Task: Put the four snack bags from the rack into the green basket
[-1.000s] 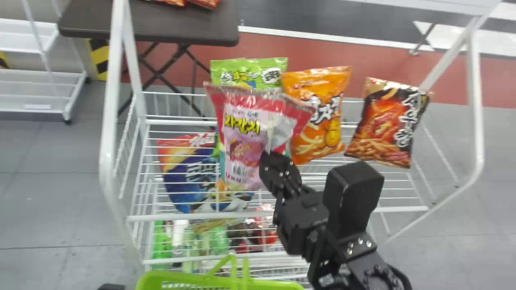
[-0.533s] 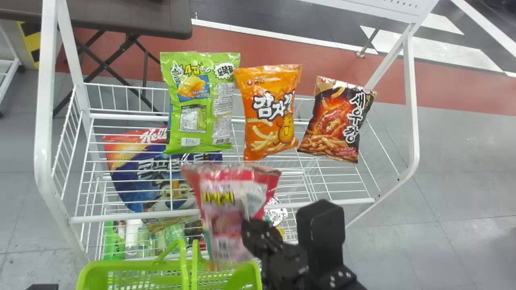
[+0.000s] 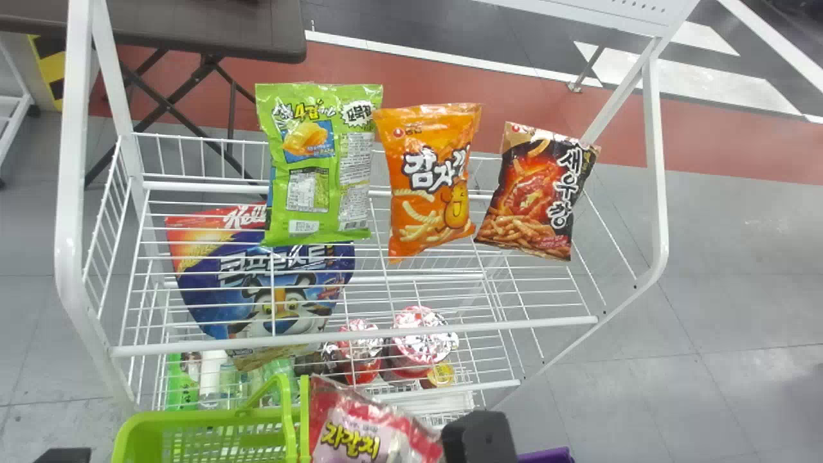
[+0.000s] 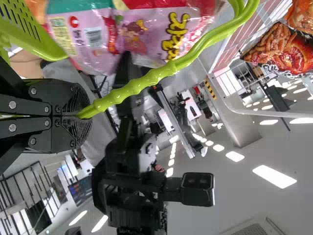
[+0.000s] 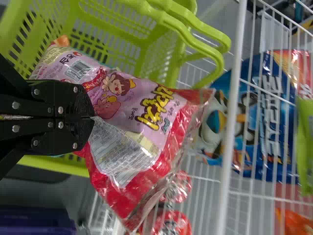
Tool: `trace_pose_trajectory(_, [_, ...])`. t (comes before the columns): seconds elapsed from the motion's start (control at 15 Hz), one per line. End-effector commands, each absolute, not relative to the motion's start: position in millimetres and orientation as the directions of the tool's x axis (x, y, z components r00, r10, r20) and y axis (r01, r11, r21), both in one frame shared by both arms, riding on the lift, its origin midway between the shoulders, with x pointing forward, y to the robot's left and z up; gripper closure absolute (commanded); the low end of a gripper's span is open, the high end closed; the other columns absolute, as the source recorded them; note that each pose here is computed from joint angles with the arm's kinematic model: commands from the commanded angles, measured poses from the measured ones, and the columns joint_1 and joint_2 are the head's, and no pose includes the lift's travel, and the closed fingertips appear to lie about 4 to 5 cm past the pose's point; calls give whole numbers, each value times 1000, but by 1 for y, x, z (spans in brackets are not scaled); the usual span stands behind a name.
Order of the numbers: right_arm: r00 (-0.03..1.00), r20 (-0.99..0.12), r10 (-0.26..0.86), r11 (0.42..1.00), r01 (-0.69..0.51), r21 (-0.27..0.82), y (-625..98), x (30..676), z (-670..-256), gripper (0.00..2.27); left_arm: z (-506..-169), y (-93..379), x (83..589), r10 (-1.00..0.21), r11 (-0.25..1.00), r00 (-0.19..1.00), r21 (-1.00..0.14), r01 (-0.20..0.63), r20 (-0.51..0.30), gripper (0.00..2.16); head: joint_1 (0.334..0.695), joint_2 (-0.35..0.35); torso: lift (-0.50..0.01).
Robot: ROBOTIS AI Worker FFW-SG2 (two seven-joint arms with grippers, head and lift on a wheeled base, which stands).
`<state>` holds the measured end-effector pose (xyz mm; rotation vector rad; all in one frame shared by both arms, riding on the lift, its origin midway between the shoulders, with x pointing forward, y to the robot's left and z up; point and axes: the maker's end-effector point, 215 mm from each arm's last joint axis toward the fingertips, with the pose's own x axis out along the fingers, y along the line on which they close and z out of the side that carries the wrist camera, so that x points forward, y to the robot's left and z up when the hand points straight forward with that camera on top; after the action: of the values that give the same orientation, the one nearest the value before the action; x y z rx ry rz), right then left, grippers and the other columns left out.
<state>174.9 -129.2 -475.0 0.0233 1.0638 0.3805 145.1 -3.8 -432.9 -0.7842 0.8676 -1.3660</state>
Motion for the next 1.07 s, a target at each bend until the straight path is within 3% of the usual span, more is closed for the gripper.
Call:
trace_pose_trajectory(0.0, [369, -861, 350, 920, -309, 242, -113, 158, -485, 2108, -434, -5, 145, -998, 62, 8, -874, 482, -66, 1882, 695, -350, -7])
trace_pose_trajectory(0.2, [284, -888, 361, 910, -315, 270, -109, 132, -495, 2108, -435, -5, 147, -997, 68, 11, -873, 482, -72, 1882, 695, -350, -7])
trace_pose_trajectory(0.4, [312, -877, 364, 914, -302, 272, -111, 140, -493, 2105, -435, -5, 147, -997, 69, 12, -873, 484, -72, 1882, 695, -350, -7])
trace_pose_trajectory(0.47, [335, -868, 367, 915, -298, 272, -110, 147, -490, 1882, -435, -6, 146, -998, 65, 10, -874, 482, -69, 1882, 695, -350, -7])
trace_pose_trajectory(0.53, [353, -861, 367, 916, -296, 270, -110, 153, -491, 1143, -435, -7, 146, -998, 65, 10, -874, 482, -69, 1882, 695, -350, -7])
trace_pose_trajectory(0.6, [370, -854, 366, 918, -293, 266, -111, 159, -491, -1, -435, -7, 146, -998, 64, 8, -874, 482, -69, 1882, 695, -350, -7])
trace_pose_trajectory(1.0, [459, -823, 334, 936, -262, 234, -129, 189, -487, 63, -434, -10, 145, -998, 62, 3, -872, 485, -69, 1882, 695, -350, -7])
